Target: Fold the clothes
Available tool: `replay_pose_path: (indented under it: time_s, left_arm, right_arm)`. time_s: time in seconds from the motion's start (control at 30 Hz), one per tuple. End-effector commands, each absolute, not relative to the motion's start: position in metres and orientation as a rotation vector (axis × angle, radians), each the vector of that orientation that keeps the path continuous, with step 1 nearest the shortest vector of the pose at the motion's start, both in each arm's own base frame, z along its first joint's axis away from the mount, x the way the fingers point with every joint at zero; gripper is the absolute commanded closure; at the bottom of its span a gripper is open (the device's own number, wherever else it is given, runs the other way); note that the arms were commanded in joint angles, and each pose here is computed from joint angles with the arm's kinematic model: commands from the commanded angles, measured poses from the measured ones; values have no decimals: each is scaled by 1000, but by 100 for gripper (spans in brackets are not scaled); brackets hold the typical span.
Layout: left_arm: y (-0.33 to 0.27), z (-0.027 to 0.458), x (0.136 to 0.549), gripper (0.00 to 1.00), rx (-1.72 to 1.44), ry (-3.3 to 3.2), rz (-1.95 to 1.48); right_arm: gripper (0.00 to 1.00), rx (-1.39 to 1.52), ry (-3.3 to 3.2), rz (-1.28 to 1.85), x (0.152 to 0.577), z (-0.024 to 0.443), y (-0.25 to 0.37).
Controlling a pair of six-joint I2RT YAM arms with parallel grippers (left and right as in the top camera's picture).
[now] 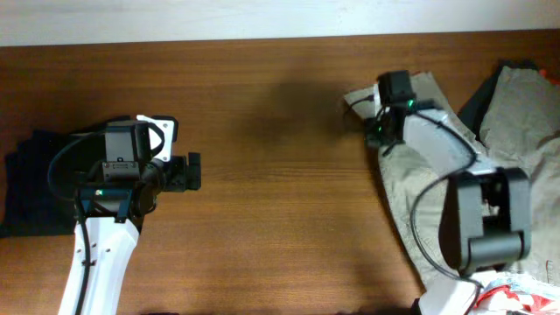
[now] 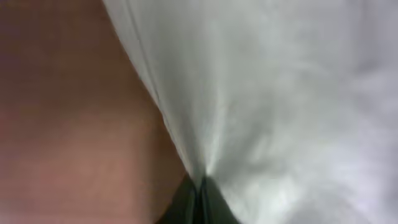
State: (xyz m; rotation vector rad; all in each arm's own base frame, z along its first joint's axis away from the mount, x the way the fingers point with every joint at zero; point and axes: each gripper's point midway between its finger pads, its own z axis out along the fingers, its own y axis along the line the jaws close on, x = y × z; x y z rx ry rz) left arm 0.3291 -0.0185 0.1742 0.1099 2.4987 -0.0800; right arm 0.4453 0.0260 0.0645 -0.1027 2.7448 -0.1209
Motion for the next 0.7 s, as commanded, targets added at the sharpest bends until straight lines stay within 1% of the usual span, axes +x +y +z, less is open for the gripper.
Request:
replay_pose_path:
  time_s: [0.0, 0.03, 0.1, 0.17, 0.2, 0.27, 0.33, 0.4, 0.43, 0.47, 0.5, 0.53, 0.6, 0.67]
  left_arm:
    - [-22, 184, 335, 1, 133, 2465, -94]
    - [-22, 184, 335, 1, 133, 2465, -94]
    - [-22, 184, 335, 1, 133, 2464, -94]
    - [-22, 185, 337, 1, 133, 2457, -94]
    - [-22, 187, 339, 1, 133, 2444, -93]
    - [-22, 191, 344, 1, 133, 2421, -92]
    - [-22, 197, 350, 1, 133, 2386, -90]
    - [-22, 203, 357, 1, 134, 2346, -88]
    - [-23, 207, 360, 1, 135, 2328, -89]
    - [-28, 210, 362, 1, 150, 2311, -122]
    - [-37, 212, 362, 1, 179, 2299, -188]
    - [-43, 212, 361, 1, 196, 2297, -228]
    - [-57, 208, 359, 1, 236, 2304, -321]
    - [-76, 189, 358, 1, 286, 2358, -402]
  right_arm:
    - [96, -31, 2330, -108, 486, 255, 26]
    - [96, -28, 2288, -101, 482, 288, 26]
    - [96, -42, 2306, -90, 472, 298, 30]
    - [96, -131, 2326, 58, 465, 296, 60]
    - [96, -217, 2292, 209, 465, 301, 92]
    - [96, -339, 2181, 367, 470, 319, 140]
    - [96, -421, 2002, 417, 490, 343, 189]
    - [96, -403, 1876, 496, 506, 359, 225]
    - [66, -402, 1829, 504, 514, 363, 234]
    - [44, -355, 1835, 442, 524, 358, 227]
    - [12, -280, 1898, 331, 531, 343, 204]
    - [1, -221, 1961, 236, 533, 329, 181]
    - [1, -127, 2145, 58, 525, 289, 127]
    - [1, -79, 2385, -32, 496, 244, 80]
